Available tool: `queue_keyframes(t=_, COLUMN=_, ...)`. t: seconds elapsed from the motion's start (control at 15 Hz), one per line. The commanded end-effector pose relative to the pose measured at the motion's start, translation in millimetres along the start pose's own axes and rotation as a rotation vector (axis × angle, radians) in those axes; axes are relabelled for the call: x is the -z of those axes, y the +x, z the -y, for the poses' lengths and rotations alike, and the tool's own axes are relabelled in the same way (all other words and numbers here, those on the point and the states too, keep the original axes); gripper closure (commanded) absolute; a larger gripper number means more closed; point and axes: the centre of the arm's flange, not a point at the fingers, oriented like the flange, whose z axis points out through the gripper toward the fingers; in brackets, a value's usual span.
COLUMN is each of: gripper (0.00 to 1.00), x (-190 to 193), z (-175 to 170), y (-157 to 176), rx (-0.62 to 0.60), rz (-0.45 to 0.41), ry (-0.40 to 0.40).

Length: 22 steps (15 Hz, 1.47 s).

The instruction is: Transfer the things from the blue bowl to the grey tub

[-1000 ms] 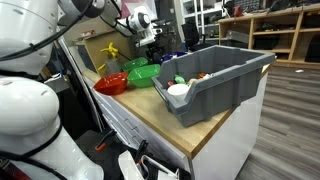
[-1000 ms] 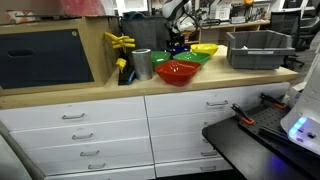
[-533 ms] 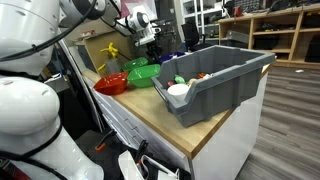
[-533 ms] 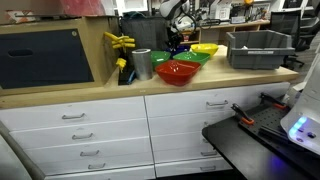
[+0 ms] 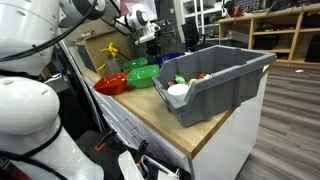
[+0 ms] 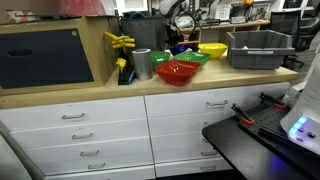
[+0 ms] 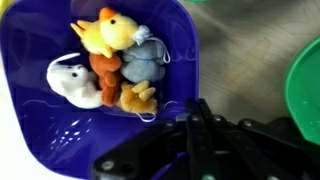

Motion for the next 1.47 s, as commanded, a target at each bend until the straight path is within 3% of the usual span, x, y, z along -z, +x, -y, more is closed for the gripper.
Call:
queue_keyframes(t=0.0, gripper=0.99, x=12.6, z=3.1, y=3.3, rx=0.028, rz=0.011, ry=0.008)
queue_keyframes(t=0.8, gripper=0.99, x=76.1, z=1.8, y=20.2, rx=0.039, rz=-0.116, ry=-0.153)
queue_keyframes(t=1.13, gripper=0.99, x=113.9, z=0.0, y=9.7, rx=0.001, rz=-0.161, ry=-0.133)
queue_keyframes(t=1.4, gripper=0.99, x=143.9, z=-4.5, y=-13.1, rx=-0.064, rz=-0.148, ry=-0.096)
